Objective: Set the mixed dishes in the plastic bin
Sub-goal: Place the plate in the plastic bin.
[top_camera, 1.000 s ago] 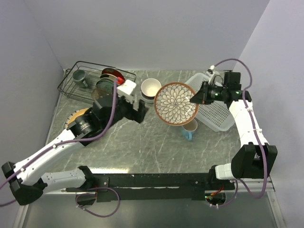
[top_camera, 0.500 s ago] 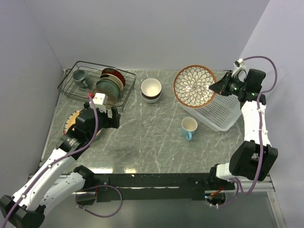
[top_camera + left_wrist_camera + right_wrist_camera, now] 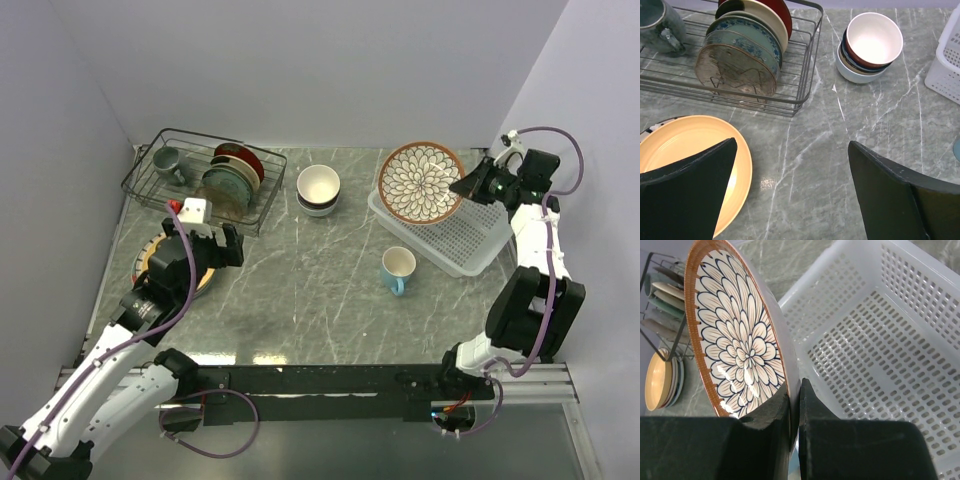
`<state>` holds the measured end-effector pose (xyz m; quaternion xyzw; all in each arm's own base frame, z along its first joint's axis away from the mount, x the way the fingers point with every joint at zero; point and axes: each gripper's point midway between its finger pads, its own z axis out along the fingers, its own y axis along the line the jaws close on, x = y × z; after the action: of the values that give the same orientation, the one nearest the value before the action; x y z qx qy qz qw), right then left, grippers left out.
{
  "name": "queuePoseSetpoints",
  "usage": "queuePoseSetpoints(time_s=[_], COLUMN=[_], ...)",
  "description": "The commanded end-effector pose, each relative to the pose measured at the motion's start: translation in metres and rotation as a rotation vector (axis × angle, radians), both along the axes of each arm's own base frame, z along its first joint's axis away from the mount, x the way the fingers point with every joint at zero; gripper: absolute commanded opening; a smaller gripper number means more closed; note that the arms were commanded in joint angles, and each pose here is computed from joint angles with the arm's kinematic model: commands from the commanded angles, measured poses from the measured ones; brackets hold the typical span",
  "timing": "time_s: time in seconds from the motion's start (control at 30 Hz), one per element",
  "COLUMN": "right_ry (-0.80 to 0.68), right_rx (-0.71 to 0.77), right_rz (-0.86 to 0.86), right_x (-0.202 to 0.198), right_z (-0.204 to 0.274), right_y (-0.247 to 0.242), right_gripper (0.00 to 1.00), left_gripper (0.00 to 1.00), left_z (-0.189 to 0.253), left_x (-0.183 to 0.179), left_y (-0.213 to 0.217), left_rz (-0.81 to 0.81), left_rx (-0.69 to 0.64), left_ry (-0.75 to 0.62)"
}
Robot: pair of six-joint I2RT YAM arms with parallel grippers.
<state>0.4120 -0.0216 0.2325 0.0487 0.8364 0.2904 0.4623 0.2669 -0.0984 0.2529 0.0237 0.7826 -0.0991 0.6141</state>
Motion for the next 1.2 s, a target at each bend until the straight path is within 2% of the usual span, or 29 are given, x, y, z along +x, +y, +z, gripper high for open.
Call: queuePoseSetpoints(time_s=[0.0, 0.37, 0.5, 0.87, 0.97, 1.17], right_ry=[-0.168, -0.053, 0.040, 0.182, 0.216, 0.266], right_rx=[-0.017, -0.044, -0.026, -0.044, -0.049, -0.074], right_rz=[0.027, -0.070, -0.071, -0.077, -0.063, -0.055], right_x=[0.020, 0.047, 0.057, 0.062, 0.062, 0.066], right_z=[0.050, 0.009, -0.025, -0.086, -0.099, -0.116], right_y=[-0.003, -0.035, -0.041, -0.048, -0.044, -0.043], right_gripper=[0.00, 0.00, 0.00, 0.03, 0.06, 0.20], left_gripper=[0.99, 0.99, 0.99, 0.99, 0.99, 0.99], left_z=[0.011, 0.009, 0.007, 0.003, 0.003, 0.002], left_x=[0.004, 0.006, 0.006, 0.009, 0.010, 0.011], left_y=[0.005, 0.007, 0.007, 0.009, 0.009, 0.009], left_rz=[0.038, 0.049, 0.051, 0.059, 0.059, 0.060], left_rx=[-0.026, -0.016, -0.012, -0.004, -0.003, -0.004], left_ry=[-0.050, -0.047, -0.042, -0.032, -0.030, -0.027])
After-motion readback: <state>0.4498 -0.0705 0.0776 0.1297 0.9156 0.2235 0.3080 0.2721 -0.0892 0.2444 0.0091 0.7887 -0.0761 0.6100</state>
